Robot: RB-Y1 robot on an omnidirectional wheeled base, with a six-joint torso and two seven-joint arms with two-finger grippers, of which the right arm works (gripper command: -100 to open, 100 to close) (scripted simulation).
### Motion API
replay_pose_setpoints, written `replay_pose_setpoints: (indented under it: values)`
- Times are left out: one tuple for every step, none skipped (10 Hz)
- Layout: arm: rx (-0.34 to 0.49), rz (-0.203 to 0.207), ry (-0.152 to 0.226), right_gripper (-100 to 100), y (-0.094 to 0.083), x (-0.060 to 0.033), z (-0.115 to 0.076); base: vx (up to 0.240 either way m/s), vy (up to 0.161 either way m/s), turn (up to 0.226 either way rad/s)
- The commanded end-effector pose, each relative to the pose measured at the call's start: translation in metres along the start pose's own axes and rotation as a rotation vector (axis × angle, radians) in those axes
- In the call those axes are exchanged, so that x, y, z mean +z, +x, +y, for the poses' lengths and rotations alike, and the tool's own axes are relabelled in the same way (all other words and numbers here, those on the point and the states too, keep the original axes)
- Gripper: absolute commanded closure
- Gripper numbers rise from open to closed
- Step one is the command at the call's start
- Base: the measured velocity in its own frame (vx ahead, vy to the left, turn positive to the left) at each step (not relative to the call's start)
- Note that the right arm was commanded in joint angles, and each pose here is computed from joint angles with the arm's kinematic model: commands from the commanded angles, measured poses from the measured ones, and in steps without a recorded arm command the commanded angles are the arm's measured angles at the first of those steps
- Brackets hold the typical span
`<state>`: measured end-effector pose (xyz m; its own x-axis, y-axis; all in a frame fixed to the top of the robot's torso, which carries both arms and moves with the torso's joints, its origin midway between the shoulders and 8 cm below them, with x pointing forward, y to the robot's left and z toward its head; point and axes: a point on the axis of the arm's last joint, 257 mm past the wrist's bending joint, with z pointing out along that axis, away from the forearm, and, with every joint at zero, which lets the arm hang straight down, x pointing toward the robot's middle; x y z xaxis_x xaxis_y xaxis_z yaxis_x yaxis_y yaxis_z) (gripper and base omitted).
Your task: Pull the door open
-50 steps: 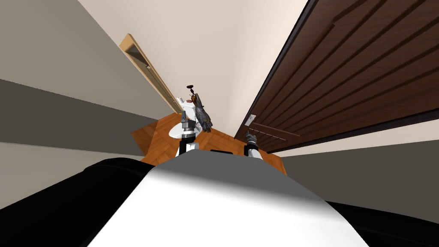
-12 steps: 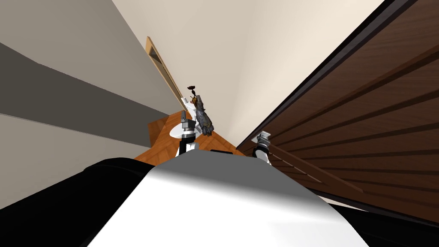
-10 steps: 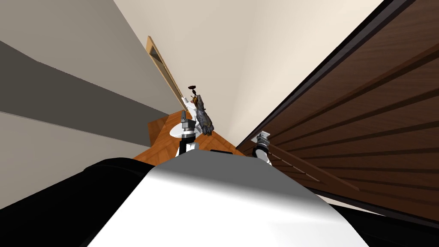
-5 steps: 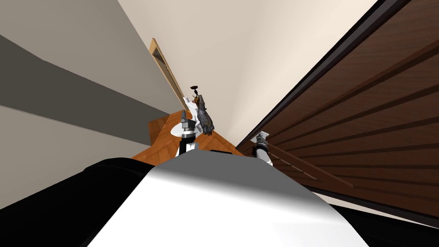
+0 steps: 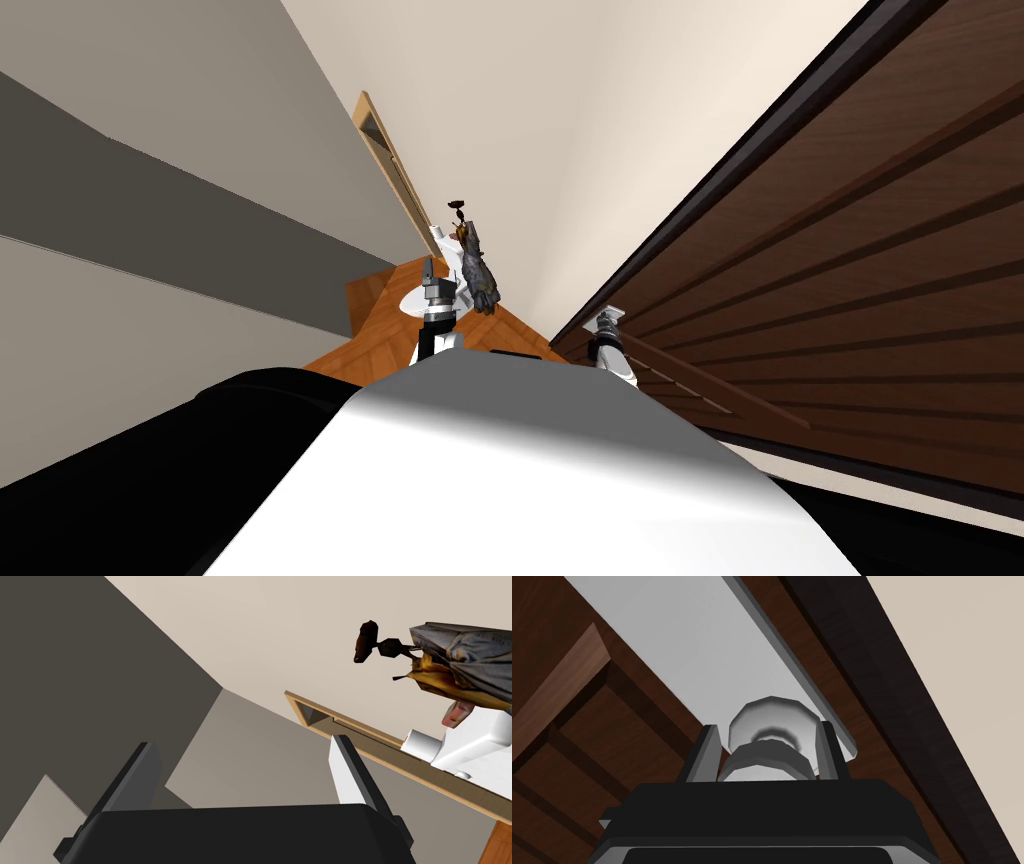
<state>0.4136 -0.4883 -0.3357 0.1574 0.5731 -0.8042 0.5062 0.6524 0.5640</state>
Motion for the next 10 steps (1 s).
replay_pose_setpoints:
  values:
    - [0.064, 0.033, 0.027, 100, 0.012, -0.0041, -0.014, -0.043, 0.003, 0.005]
    - [0.141, 0.056, 0.026, 100, 0.018, -0.0031, -0.012, -0.047, 0.007, 0.003]
    - [0.175, 0.061, 0.034, 100, 0.019, -0.0033, -0.014, -0.041, 0.009, 0.015]
    - [0.254, 0.085, 0.035, 100, 0.026, -0.0025, -0.012, -0.044, 0.008, -0.002]
    - [0.297, 0.089, 0.043, 100, 0.027, -0.0027, -0.013, -0.038, 0.004, -0.013]
    - [0.376, 0.110, 0.039, 100, 0.033, -0.0020, -0.009, -0.054, -0.003, -0.005]
    - [0.435, 0.117, 0.052, 100, 0.035, -0.0023, -0.011, -0.044, -0.006, 0.013]
    - [0.503, 0.137, 0.045, 100, 0.040, -0.0017, -0.007, -0.056, -0.005, -0.012]
    - [0.529, 0.139, 0.049, 100, 0.041, -0.0018, -0.007, -0.047, 0.001, 0.002]
    - [0.544, 0.140, 0.053, 100, 0.041, -0.0019, -0.007, -0.020, 0.003, 0.004]
